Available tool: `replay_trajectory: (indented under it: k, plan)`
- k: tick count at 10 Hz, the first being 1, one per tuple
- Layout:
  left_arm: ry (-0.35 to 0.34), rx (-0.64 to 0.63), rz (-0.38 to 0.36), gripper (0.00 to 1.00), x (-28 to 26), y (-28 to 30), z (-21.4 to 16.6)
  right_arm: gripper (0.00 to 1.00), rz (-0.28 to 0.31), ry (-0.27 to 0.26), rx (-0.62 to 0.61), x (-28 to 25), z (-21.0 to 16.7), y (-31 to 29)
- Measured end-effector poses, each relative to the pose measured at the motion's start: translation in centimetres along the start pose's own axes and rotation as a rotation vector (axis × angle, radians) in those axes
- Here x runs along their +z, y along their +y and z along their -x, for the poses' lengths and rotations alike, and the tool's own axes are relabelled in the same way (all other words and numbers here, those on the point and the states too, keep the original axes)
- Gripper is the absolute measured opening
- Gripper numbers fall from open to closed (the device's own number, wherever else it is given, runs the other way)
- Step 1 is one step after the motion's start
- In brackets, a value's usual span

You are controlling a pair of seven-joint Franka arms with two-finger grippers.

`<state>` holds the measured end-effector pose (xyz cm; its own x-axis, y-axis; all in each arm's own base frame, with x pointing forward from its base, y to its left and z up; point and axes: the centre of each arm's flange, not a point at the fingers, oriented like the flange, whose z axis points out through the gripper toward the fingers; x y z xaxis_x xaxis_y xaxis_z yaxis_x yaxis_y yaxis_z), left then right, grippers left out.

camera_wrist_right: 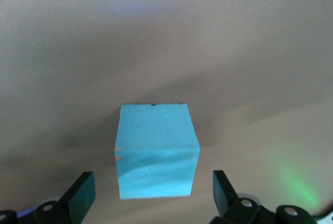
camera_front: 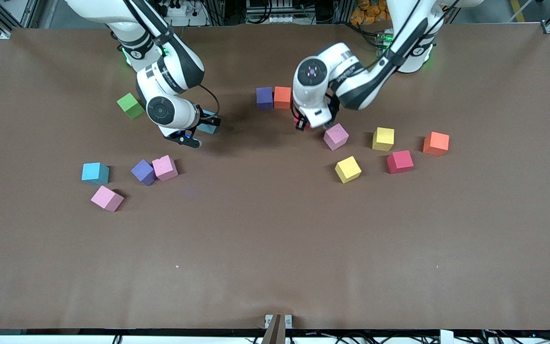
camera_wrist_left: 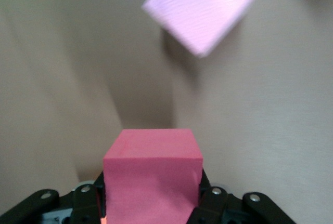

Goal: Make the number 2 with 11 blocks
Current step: 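Set the magenta cube beside the orange cube while the right gripper grasps cyan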

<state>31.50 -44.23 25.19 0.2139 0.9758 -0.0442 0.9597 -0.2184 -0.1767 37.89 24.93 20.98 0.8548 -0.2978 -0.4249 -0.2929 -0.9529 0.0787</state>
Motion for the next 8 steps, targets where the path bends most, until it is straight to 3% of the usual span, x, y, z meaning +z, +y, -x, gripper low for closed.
replay_trajectory:
  k: [4, 8]
  plan:
    - [0.010, -0.281, 0.003, 0.61, 3.3, -4.3, -0.5, 0.98, -0.016, 0.030, -0.024, 1.5, 0.1, 0.8]
    - [0.039, -0.288, -0.022, 0.61, 4.8, -6.0, -0.6, 0.81, -0.037, 0.045, -0.025, 2.1, -0.3, 0.7]
